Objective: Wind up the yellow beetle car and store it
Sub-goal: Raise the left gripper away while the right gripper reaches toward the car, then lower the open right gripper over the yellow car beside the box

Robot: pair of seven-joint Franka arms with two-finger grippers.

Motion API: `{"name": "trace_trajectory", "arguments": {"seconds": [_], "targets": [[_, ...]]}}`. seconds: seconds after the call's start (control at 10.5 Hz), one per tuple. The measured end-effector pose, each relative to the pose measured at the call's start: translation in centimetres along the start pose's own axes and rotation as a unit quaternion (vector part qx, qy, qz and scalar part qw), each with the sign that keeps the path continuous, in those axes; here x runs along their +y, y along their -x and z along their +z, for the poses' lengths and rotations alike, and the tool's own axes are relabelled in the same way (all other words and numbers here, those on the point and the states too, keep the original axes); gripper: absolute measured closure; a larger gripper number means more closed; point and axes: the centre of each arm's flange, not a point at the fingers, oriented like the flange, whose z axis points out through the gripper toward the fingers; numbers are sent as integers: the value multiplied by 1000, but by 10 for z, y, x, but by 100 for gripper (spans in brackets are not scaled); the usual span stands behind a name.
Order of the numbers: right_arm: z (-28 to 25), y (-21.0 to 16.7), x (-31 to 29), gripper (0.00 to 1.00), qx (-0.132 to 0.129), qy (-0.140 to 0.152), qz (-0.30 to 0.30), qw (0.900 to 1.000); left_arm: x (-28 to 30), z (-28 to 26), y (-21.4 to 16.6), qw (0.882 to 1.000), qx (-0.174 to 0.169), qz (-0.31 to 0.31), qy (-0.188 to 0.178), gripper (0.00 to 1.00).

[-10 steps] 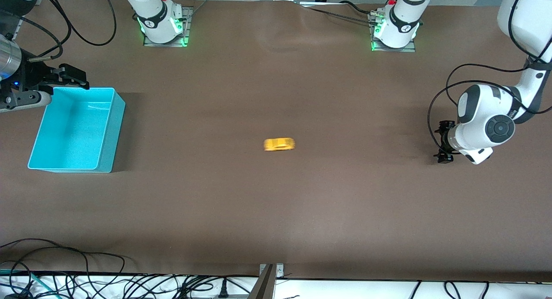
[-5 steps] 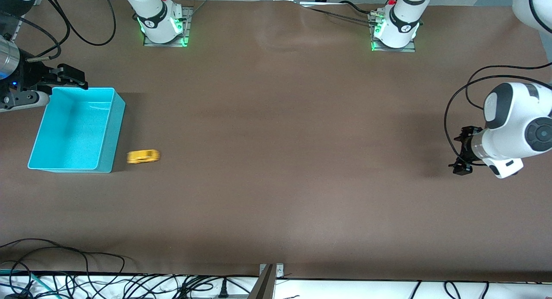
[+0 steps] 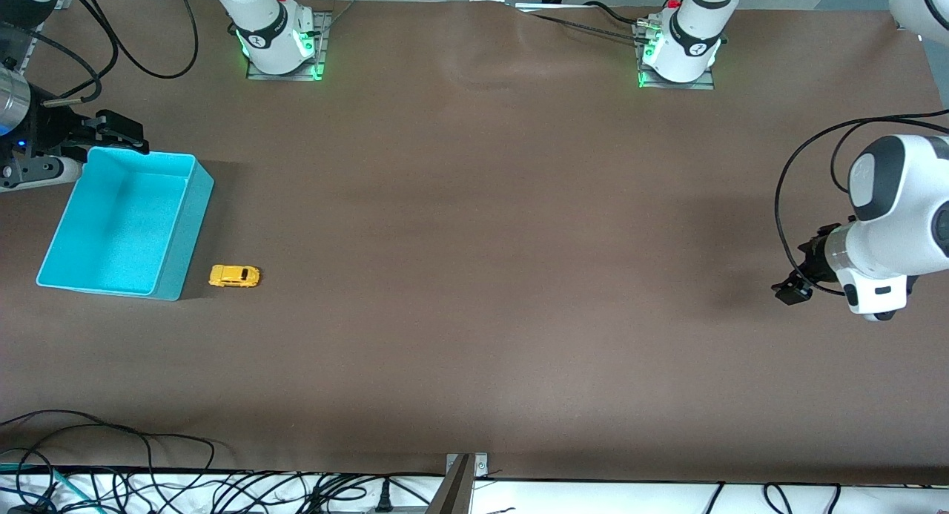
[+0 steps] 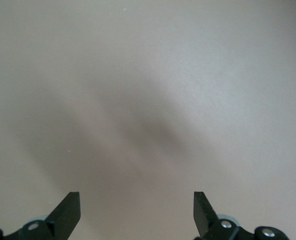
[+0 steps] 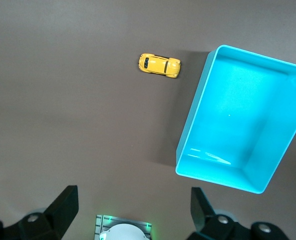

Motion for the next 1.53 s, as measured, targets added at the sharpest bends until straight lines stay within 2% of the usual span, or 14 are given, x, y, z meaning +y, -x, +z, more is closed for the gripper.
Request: {"name": "trace_trajectory", "arguments": {"seconds": [0.19, 0.38, 0.48, 0.67, 0.76, 0.86, 0.95, 1.05, 1.15, 1.34, 1.53], "targets": [[0, -2, -8, 0, 0, -1, -8, 1000, -4, -38, -5, 999, -18, 37, 16, 0], [8, -11, -23, 0, -3, 1, -22, 1000, -12, -67, -3, 996, -35, 84, 3, 0], [16, -21, -23, 0, 2, 2, -26, 1000, -18, -86, 0, 992, -43, 121, -4, 0], [40, -46, -20, 0, 10, 1, -41, 999, -26, -122, 5, 979, -36, 202, 2, 0], [56, -60, -20, 0, 14, -8, -52, 999, -19, -130, 13, 960, -30, 278, 6, 0], [72, -72, -20, 0, 14, -19, -75, 997, -8, -131, 25, 935, -28, 353, 7, 0], [90, -82, -18, 0, 8, -24, -113, 993, 3, -131, 35, 916, -28, 400, 6, 0], [106, -91, -13, 0, 11, -25, -159, 987, 9, -131, 42, 906, -25, 423, 2, 0], [124, -98, -7, 0, 25, -23, -210, 977, 12, -132, 46, 901, -22, 433, -2, 0], [159, -106, -3, 0, 42, -24, -317, 947, 13, -132, 47, 900, -21, 436, -3, 0], [191, -118, 0, 0, 46, -5, -407, 912, 11, -132, 44, 900, -21, 435, -4, 0]]}}
